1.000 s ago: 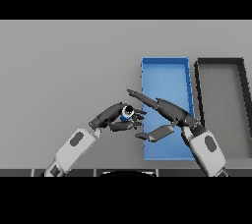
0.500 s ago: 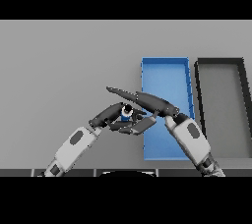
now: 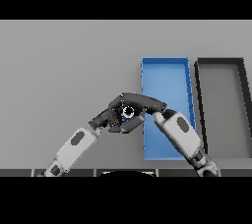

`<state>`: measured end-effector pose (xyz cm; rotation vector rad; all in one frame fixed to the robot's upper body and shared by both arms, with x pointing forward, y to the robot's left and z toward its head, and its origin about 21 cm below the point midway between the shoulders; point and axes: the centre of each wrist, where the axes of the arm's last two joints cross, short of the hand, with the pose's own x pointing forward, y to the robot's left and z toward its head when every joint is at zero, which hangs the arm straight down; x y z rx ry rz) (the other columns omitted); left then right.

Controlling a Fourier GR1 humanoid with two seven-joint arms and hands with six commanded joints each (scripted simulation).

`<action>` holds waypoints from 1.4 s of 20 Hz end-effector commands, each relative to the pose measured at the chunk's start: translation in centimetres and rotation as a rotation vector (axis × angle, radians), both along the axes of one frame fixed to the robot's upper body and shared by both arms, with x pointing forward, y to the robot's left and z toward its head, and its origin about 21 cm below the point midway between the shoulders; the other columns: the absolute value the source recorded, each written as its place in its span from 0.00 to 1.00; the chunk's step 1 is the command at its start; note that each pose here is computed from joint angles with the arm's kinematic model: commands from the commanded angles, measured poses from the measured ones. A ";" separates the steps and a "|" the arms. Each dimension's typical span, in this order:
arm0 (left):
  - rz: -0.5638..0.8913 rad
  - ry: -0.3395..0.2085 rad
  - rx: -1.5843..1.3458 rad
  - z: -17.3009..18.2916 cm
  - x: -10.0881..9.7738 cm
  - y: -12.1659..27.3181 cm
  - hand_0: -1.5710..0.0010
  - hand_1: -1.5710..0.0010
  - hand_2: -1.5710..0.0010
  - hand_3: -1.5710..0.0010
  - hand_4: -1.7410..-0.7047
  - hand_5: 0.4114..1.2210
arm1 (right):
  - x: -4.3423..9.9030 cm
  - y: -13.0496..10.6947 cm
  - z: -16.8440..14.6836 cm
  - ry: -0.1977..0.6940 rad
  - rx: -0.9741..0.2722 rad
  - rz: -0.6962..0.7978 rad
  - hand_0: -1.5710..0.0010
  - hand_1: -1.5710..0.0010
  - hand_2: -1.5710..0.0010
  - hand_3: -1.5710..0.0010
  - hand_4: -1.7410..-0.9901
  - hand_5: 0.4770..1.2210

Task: Pick up the blue pipe and place it into the blue bin.

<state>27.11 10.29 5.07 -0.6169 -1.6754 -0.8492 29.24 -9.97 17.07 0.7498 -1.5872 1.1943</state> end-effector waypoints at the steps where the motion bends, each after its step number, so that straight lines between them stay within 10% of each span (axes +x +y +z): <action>1: -0.006 0.009 -0.034 0.2 -0.1 0.4 0.22 0.23 0.24 0.67 0.05 0.98 | -0.2 0.1 0.1 0.010 0.025 0.006 0.23 0.22 0.22 0.30 0.33 0.31; 5: -0.008 0.039 -0.042 0.0 -0.5 0.1 0.09 0.09 0.10 0.63 0.02 0.99 | -0.9 0.2 -0.4 -0.044 0.061 -0.010 0.09 0.09 0.09 0.12 0.38 0.72; 10: -0.017 0.002 0.004 0.4 0.0 0.1 0.05 0.14 0.03 0.68 0.01 1.00 | -1.0 0.2 -0.6 -0.032 0.087 0.000 0.03 0.03 0.03 0.04 0.36 0.91; 12: -0.042 -0.019 0.008 0.2 0.1 0.1 0.10 0.24 0.21 0.67 0.19 1.00 | -1.0 0.1 -0.2 -0.029 0.096 0.003 0.02 0.02 0.02 0.03 0.35 0.94; 18: -0.104 -0.031 0.104 0.3 0.6 1.1 0.74 0.79 0.79 0.91 0.67 0.87 | -1.5 0.4 -0.3 -0.032 0.100 0.001 0.01 0.01 0.01 0.01 0.34 0.98; 23: -0.038 -0.058 0.130 0.3 1.0 1.1 0.92 0.93 0.93 0.97 0.86 0.47 | -1.4 0.3 -0.2 -0.021 0.097 0.001 0.00 0.00 0.00 0.00 0.34 0.99; 28: -0.018 -0.026 0.111 -0.5 0.8 1.2 0.97 0.98 0.98 0.99 0.87 0.28 | -1.5 0.5 -0.2 -0.039 0.113 -0.020 0.00 0.00 0.00 0.00 0.34 1.00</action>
